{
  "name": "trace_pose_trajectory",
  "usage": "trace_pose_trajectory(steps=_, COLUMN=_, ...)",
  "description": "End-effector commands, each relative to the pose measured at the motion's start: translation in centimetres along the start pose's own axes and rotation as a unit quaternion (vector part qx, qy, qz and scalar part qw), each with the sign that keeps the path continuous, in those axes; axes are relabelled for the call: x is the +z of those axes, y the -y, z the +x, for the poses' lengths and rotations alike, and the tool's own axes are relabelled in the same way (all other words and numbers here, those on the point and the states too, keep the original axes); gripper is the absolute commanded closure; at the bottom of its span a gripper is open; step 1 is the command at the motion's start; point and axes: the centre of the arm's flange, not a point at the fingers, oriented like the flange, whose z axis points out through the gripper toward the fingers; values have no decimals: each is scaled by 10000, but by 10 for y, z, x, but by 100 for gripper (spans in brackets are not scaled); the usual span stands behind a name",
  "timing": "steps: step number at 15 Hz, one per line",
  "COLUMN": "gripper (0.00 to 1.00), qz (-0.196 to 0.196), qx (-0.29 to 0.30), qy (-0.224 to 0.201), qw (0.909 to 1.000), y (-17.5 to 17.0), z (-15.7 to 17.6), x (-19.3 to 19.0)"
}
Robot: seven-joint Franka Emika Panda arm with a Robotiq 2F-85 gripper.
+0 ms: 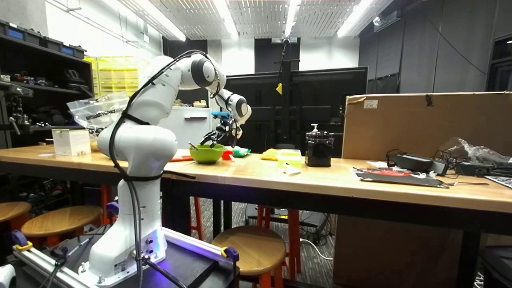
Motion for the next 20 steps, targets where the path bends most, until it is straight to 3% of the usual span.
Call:
trace_pose_trajectory(steps=1, gripper=0, qz=-128, qx=-53, qy=-211, qw=9997, y=-5, z=-11, x=-10)
trace_pose_trajectory(steps=7, gripper=0, qz=-442, qx=-93, qy=-1150, qw=9923, y=-14, z=-7, x=-35)
trace_pose_trajectory(steps=11, gripper=0, qz=-503, qx=-339, qy=-2007, qw=9778, y=-25, z=-6, x=-57)
trace_pose_trajectory(steps=16, gripper=0, qz=-681, qx=-636, qy=-2959, qw=9507, y=-46, z=-18, x=-89)
trace_pose_trajectory(steps=20, gripper=0, qz=-1131, qx=-816, qy=-3654, qw=9204, y=-63, z=-40, x=-119)
